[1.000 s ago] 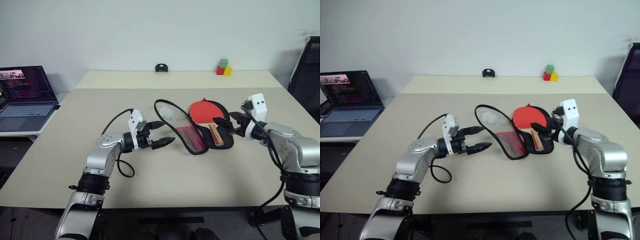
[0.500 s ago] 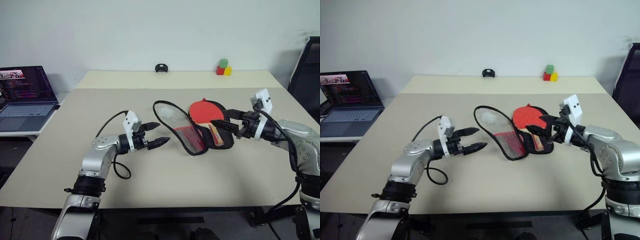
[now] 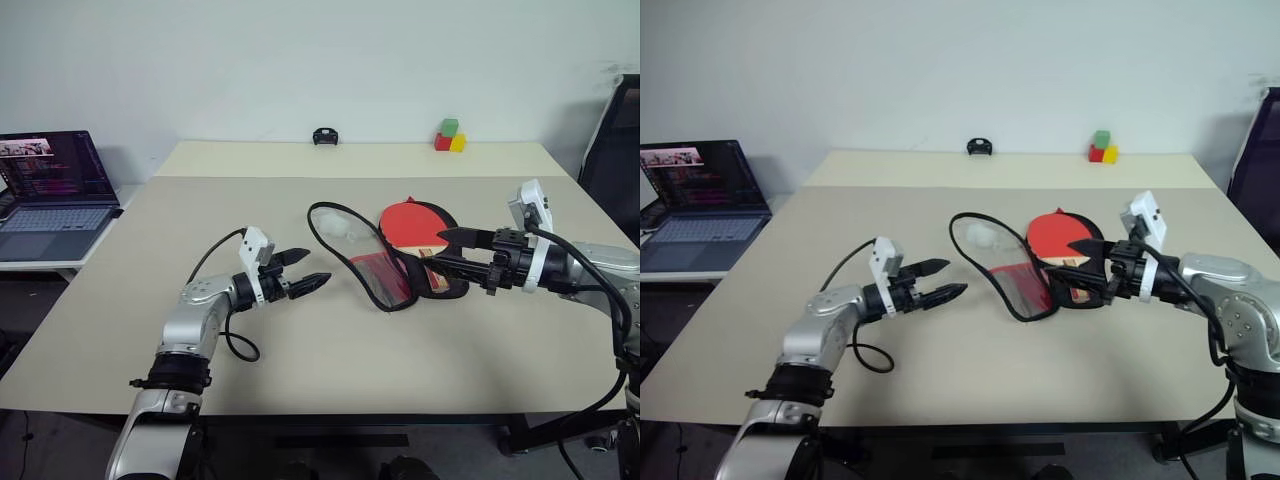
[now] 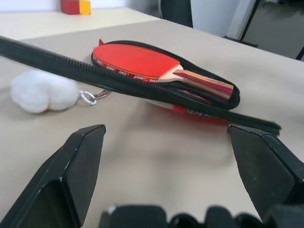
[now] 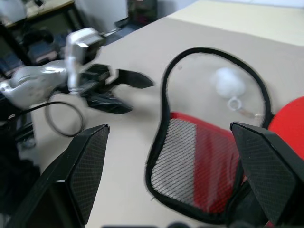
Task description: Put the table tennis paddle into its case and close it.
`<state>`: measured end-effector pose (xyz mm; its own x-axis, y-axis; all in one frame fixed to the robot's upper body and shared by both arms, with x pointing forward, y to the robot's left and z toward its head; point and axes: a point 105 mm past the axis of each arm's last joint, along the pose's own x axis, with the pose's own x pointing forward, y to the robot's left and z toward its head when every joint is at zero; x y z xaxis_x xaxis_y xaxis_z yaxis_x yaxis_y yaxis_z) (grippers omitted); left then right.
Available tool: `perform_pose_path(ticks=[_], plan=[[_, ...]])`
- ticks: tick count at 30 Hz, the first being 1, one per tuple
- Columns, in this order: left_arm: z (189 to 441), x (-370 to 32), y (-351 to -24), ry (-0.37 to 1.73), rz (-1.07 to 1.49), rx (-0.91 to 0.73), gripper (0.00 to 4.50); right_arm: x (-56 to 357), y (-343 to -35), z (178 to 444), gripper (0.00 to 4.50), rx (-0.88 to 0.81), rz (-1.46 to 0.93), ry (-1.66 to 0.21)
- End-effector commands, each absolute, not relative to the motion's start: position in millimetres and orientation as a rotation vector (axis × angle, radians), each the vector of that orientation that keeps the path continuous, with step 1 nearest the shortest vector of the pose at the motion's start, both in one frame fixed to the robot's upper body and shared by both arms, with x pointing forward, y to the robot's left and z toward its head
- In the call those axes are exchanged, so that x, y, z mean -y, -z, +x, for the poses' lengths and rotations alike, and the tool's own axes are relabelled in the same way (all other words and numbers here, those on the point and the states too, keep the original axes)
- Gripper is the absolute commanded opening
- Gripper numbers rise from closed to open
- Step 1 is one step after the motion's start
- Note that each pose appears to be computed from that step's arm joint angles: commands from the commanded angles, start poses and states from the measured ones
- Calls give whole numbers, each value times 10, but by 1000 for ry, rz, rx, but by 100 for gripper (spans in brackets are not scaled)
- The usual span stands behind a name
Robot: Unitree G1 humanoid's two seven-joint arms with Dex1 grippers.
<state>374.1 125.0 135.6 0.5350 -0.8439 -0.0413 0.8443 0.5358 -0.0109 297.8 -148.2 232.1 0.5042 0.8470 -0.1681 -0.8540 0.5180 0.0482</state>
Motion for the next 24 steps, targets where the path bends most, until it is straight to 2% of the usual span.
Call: perform_pose_path(ticks=[1, 10, 18, 24], plan=[[3862, -1141, -1457, 1011, 40, -5, 450, 1484, -2454, 2865, 447, -139, -96, -1059], [4102, -768, -1491, 1051, 74, 1, 450, 1556, -2520, 2836, 447, -121, -130, -1018], [4194, -168, -1913, 1135, 101, 118, 450, 1587, -2550, 2809, 447, -112, -139, -991], [4194, 160, -2070, 1143, 111, 162, 450, 1642, -2591, 2779, 447, -102, -149, -954]])
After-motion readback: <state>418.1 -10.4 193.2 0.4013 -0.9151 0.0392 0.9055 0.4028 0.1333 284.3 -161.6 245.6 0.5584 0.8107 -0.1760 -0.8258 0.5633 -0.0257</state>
